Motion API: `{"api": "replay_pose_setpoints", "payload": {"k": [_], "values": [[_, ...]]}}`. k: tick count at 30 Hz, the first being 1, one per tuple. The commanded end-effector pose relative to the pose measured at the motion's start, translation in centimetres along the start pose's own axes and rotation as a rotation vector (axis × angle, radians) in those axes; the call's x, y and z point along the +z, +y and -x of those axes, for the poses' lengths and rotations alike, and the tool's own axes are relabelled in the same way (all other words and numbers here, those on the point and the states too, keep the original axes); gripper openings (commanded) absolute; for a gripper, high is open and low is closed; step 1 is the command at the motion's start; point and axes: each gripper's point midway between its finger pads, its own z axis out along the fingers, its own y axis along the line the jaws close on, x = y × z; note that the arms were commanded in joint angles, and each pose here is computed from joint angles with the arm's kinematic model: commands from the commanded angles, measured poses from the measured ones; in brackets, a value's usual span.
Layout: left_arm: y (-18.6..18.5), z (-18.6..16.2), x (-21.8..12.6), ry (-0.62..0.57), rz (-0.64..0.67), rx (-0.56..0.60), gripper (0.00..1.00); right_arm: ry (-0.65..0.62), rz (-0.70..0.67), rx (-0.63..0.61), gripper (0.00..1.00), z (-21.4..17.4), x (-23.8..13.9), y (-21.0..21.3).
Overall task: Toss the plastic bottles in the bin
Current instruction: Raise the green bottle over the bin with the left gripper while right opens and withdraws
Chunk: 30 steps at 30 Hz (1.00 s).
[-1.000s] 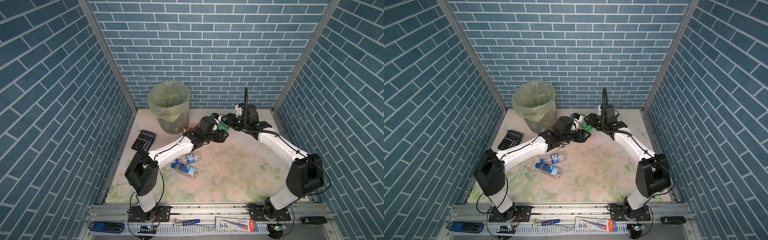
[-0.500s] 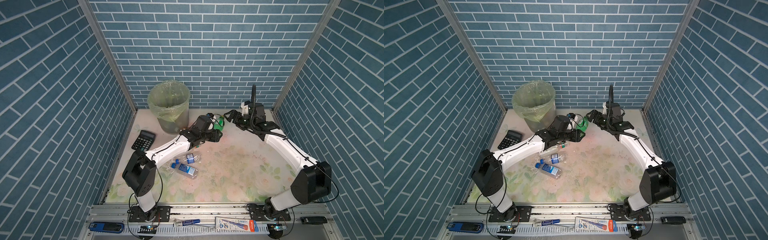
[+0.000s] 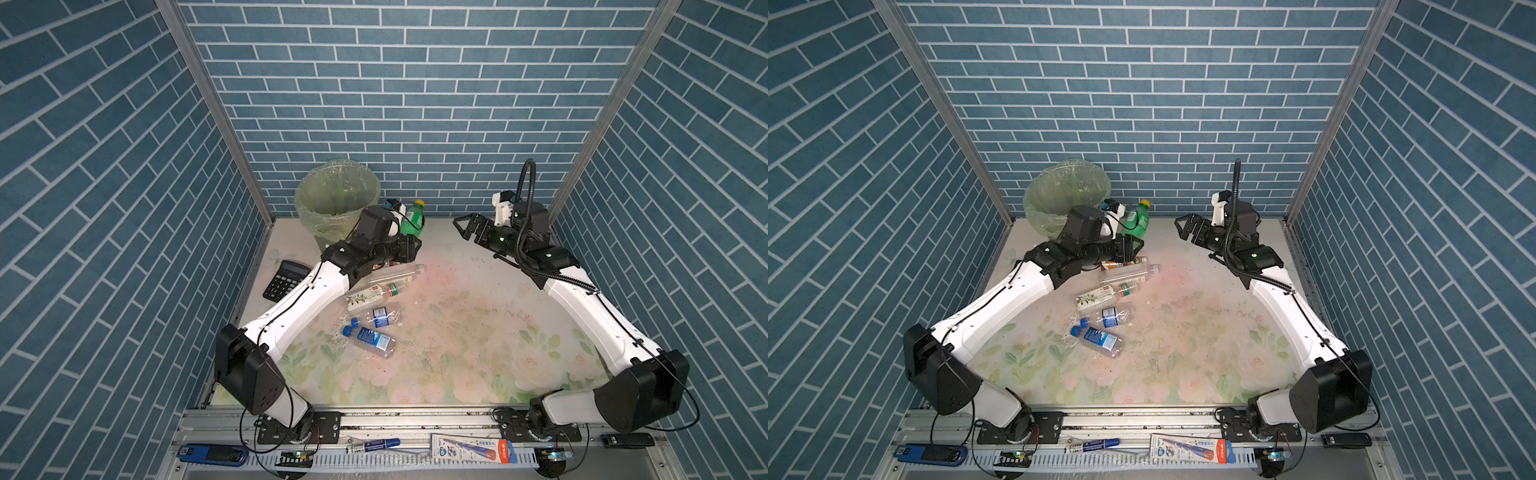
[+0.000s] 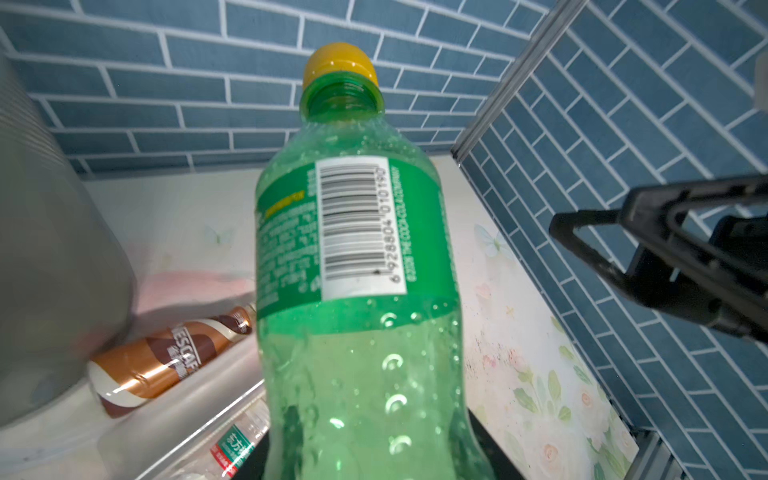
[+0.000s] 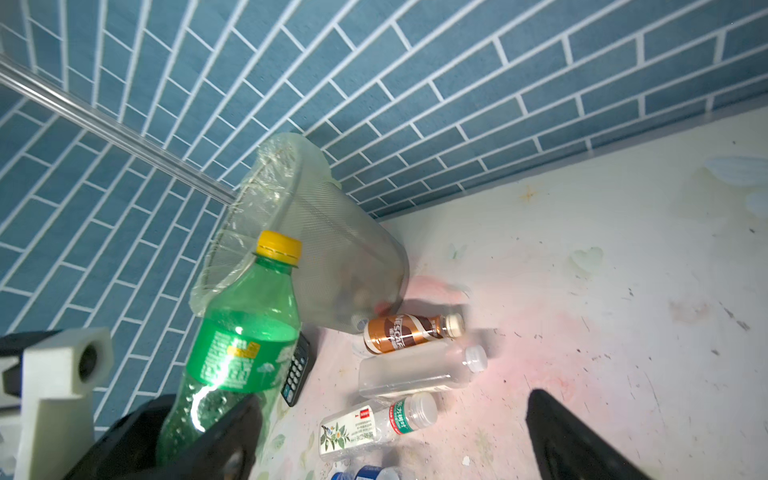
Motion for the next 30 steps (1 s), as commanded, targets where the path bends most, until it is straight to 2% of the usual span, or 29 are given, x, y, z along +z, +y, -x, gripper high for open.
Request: {"api": "replay_pose_setpoints", "payload": {"k": [1, 5, 8, 15, 18, 21, 25, 26, 28, 30], "values": [[1.2, 2.9, -2.8, -0.04, 0.026, 0.008, 0.46, -0.076, 0.141, -0.158, 0.99, 2.0, -1.5, 4.9], [2.4, 6.2, -4.6, -0.104, 0.043, 0.008, 0.46, -0.116, 0.241, -0.325, 0.99, 2.0, -2.3, 9.4], [2.7, 9.5, -6.9, -0.182, 0.079, 0.052, 0.46, -0.123, 0.31, -0.396, 0.99, 1.7, -2.5, 12.3], [2.6, 18.4, -15.7, -0.479, 0.21, 0.172, 0.47, -0.163, 0.395, -0.411, 0.99, 2.4, -2.7, 14.8], [3.5, 20.6, -17.7, -0.539, 0.236, 0.173, 0.47, -0.16, 0.378, -0.409, 0.99, 2.4, -2.4, 14.5], [5.8, 21.2, -17.2, -0.527, 0.246, 0.133, 0.46, -0.144, 0.354, -0.402, 0.99, 2.2, -1.6, 13.9], [12.0, 19.7, -12.5, -0.396, 0.251, -0.029, 0.47, -0.125, 0.345, -0.39, 0.99, 1.8, -1.0, 13.5], [13.7, 18.8, -11.2, -0.338, 0.285, -0.075, 0.52, -0.12, 0.346, -0.388, 0.99, 1.7, -0.9, 13.5], [16.3, 16.9, -9.0, -0.218, 0.347, -0.134, 0.75, -0.114, 0.347, -0.385, 0.99, 1.6, -0.8, 13.5], [16.6, 16.5, -8.2, -0.177, 0.345, -0.144, 0.95, -0.11, 0.349, -0.385, 0.98, 1.6, -0.9, 13.5]]}}
